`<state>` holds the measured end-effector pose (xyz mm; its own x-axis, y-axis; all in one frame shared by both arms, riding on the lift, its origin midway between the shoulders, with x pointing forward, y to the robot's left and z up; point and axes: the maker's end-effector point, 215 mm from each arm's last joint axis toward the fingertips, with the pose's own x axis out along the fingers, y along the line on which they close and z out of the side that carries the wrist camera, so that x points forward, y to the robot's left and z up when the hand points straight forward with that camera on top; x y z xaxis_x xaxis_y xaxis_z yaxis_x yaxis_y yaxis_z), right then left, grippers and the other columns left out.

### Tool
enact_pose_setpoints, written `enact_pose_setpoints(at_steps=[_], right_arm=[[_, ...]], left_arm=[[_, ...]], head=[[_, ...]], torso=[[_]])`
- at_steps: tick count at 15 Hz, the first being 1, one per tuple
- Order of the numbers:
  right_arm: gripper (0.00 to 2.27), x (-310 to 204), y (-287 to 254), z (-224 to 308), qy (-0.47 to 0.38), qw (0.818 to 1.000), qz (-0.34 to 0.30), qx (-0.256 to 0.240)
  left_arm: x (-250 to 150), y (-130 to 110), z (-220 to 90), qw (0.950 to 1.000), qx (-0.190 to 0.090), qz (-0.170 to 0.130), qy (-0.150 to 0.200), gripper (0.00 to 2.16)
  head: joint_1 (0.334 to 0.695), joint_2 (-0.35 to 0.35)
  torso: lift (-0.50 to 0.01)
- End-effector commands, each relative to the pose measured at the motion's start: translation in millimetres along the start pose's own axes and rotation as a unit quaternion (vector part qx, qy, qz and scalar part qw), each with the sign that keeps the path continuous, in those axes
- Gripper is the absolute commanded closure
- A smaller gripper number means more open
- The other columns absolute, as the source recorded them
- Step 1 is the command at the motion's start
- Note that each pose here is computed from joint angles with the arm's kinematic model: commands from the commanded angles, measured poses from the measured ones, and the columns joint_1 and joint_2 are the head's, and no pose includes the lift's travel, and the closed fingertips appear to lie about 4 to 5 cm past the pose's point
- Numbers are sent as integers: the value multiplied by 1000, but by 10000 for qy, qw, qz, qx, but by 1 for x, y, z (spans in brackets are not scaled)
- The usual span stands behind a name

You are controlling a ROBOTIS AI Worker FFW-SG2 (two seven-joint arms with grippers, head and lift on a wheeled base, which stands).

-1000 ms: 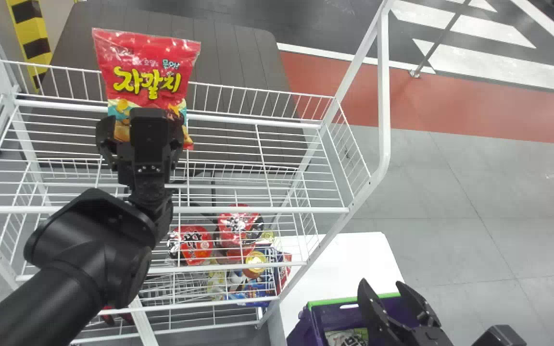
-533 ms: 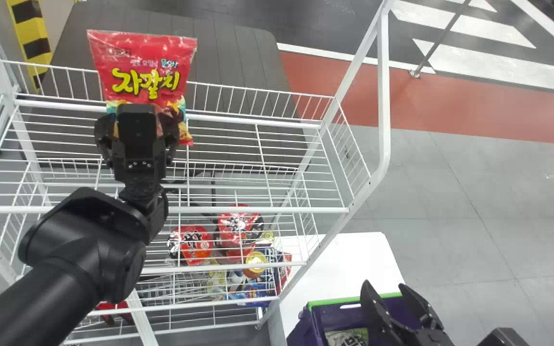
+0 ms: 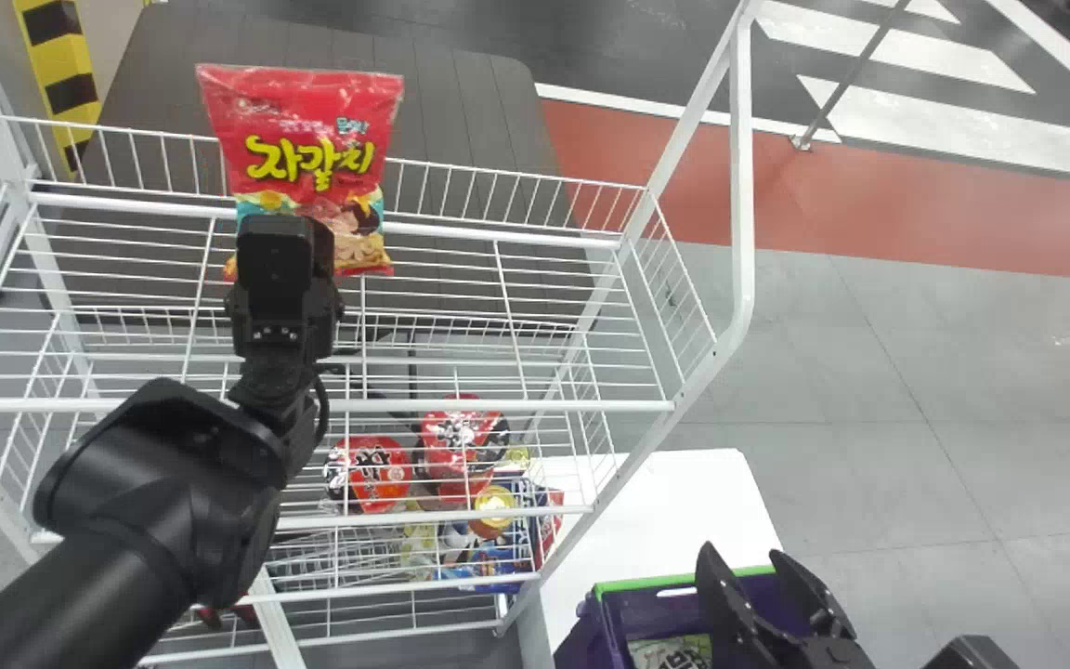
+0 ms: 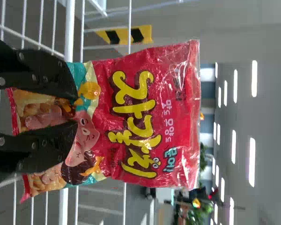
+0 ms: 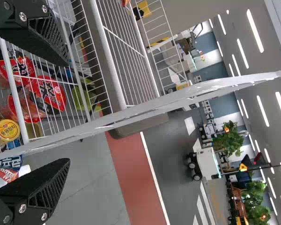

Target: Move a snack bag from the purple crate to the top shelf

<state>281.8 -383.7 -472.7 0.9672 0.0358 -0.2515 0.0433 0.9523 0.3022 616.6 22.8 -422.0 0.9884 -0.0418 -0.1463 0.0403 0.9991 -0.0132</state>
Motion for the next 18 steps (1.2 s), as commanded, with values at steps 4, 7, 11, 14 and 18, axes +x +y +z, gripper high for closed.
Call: enact_pose_setpoints(at_steps=[4,7,11,14,18], right_arm=[[90,1,0,-4,50,10000,-6,71],[90,1,0,-4,45,10000,0,80],[93,1,0,-6,48,9999,26,109],[93,1,0,-6,45,9999,21,118],[93,1,-1,-8,53,9999,11,128]], left_arm=[[-16,0,-4,9995,218,137,-162,2111],[-27,-11,-1,9990,363,60,-251,2142],[-40,-19,15,9977,552,24,-388,2142],[-38,-10,22,9975,590,100,-379,2142],[-27,27,22,9963,697,334,-371,2142]], head=[[695,-350],[695,-350],[695,-350],[695,-350],[695,-350]], torso=[[10],[10],[10],[10],[10]])
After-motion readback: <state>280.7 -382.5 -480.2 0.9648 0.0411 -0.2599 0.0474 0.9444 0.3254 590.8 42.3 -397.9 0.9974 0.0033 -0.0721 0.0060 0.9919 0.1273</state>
